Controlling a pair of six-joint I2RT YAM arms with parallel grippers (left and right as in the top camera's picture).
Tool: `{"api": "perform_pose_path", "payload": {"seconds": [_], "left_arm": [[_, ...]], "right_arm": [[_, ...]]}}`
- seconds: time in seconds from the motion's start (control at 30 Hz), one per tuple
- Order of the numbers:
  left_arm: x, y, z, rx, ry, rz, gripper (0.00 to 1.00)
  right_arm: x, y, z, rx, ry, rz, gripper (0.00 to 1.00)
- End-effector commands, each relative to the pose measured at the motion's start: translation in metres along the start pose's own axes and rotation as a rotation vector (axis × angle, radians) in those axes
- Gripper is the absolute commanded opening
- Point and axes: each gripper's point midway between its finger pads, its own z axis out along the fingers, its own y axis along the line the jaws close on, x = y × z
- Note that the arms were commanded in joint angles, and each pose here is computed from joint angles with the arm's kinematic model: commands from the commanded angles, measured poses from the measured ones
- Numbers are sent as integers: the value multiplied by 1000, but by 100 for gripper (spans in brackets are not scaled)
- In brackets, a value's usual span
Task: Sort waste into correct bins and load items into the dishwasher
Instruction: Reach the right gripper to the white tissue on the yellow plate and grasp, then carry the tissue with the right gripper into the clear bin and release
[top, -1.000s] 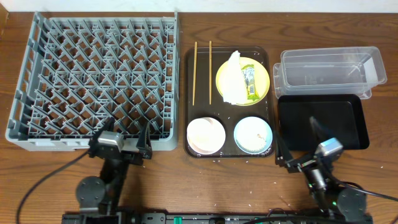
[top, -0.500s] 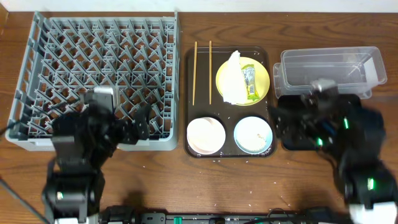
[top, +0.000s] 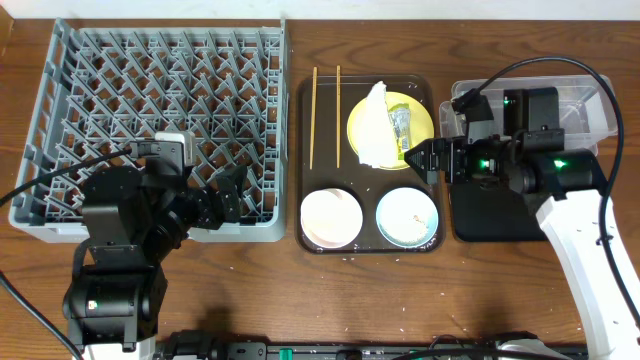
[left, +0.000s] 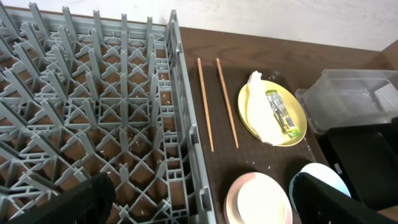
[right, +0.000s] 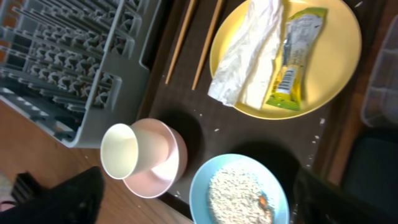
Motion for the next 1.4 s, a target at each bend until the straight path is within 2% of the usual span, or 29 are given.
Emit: {"api": "perform_pose_path", "payload": {"seconds": [0.0,0.17,0.37,0.5,0.63,0.93,0.97,1.07,1.17,1.23,1.37], "left_arm": [[-10,-7,-7,20,-28,-27,93],[-9,-18,-8,82,-16,-130,93],[-16,-39,-11,208,-33,-107,93],[-14,-39,-11,207,-24,-111,93],[-7,-38,-10,200,7,-126,93],[5,-36,-10,190,56,-150,93],[5,-36,-10,191,56,-150,93],[5,-36,-10,190,56,-150,93],[5,-36,-10,190,56,-150,93],[5,-36,-10,190,56,-150,93],[5,-36,-10,190,56,-150,93]], "right_arm": [[-5,10,2,-39,-2,-32,87],[-5,0,25,160,7,-71,77],[-43,-12,68,370,-136,-130,68],[-58,-20,109,356,-187,-88,63],[-57,-34,144,354,-187,-39,58],[-15,-73,207,399,-59,37,53],[-9,-76,213,405,-40,39,49],[0,-81,219,411,-13,44,22],[-6,-75,214,393,-27,41,15],[-16,-67,204,380,-56,36,3],[-42,-48,172,354,-138,25,1]]}}
